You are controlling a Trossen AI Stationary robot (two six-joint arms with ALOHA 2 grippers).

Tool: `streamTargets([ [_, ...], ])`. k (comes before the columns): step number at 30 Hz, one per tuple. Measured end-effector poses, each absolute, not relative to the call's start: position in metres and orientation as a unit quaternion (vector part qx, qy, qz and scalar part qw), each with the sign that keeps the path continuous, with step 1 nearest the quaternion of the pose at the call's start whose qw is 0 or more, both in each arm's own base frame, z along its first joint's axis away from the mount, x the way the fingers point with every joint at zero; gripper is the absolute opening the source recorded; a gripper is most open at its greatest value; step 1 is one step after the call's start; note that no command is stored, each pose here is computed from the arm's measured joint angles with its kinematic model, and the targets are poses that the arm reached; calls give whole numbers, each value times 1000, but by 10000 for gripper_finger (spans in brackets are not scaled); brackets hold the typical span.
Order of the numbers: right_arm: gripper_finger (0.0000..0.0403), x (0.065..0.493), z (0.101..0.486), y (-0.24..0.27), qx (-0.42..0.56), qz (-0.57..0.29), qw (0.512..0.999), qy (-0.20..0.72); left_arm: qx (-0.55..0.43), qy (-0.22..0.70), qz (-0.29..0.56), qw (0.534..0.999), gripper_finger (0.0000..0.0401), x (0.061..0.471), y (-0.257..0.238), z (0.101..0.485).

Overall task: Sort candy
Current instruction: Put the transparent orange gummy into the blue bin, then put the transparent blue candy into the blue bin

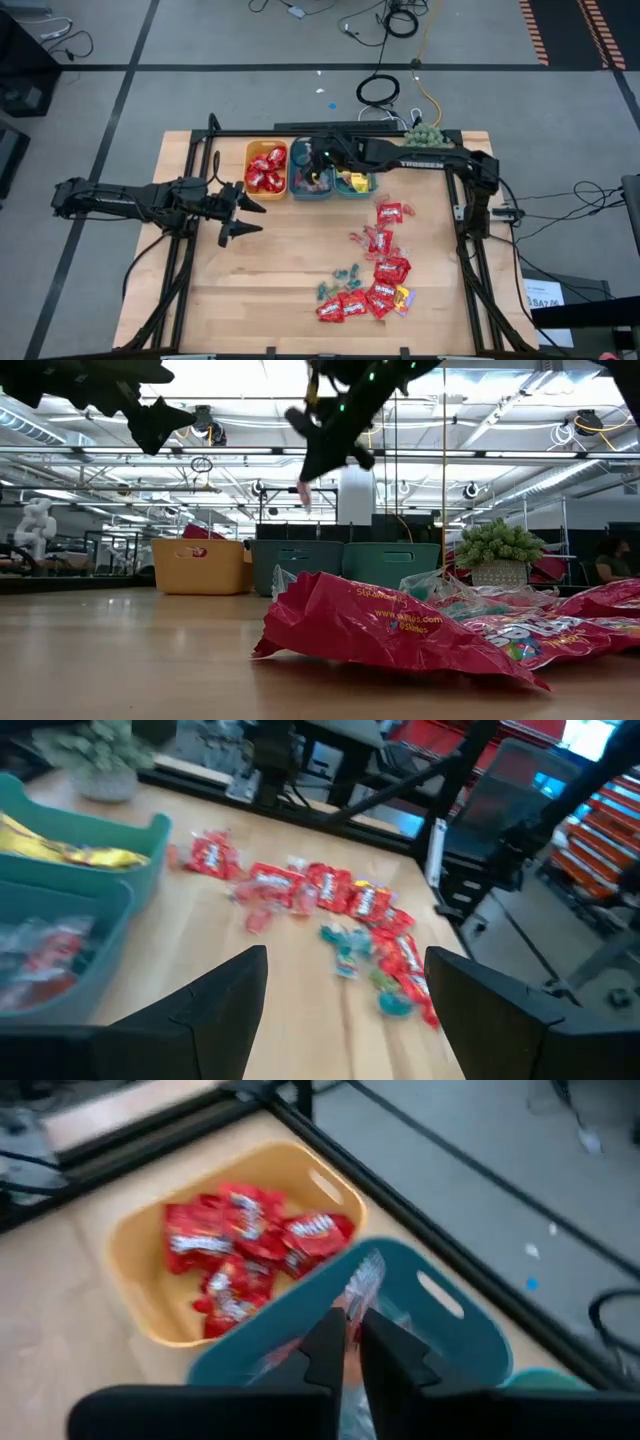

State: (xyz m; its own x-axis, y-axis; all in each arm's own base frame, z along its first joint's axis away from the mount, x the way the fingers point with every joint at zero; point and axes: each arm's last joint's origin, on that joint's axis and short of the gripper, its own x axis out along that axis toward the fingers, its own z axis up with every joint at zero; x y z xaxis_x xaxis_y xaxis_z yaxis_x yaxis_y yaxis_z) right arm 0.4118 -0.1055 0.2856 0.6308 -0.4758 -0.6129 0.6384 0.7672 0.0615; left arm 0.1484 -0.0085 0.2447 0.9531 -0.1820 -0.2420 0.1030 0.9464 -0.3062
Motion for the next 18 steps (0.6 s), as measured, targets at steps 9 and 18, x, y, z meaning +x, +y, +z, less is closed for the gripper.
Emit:
streamTargets([
  [9, 119, 415, 274, -113, 186, -290, 888, 305, -144, 130, -51, 980, 281, 149, -7, 245],
  [18, 190, 413, 279, -108, 188, -282, 890, 306, -139, 126, -44, 981, 281, 149, -7, 245],
])
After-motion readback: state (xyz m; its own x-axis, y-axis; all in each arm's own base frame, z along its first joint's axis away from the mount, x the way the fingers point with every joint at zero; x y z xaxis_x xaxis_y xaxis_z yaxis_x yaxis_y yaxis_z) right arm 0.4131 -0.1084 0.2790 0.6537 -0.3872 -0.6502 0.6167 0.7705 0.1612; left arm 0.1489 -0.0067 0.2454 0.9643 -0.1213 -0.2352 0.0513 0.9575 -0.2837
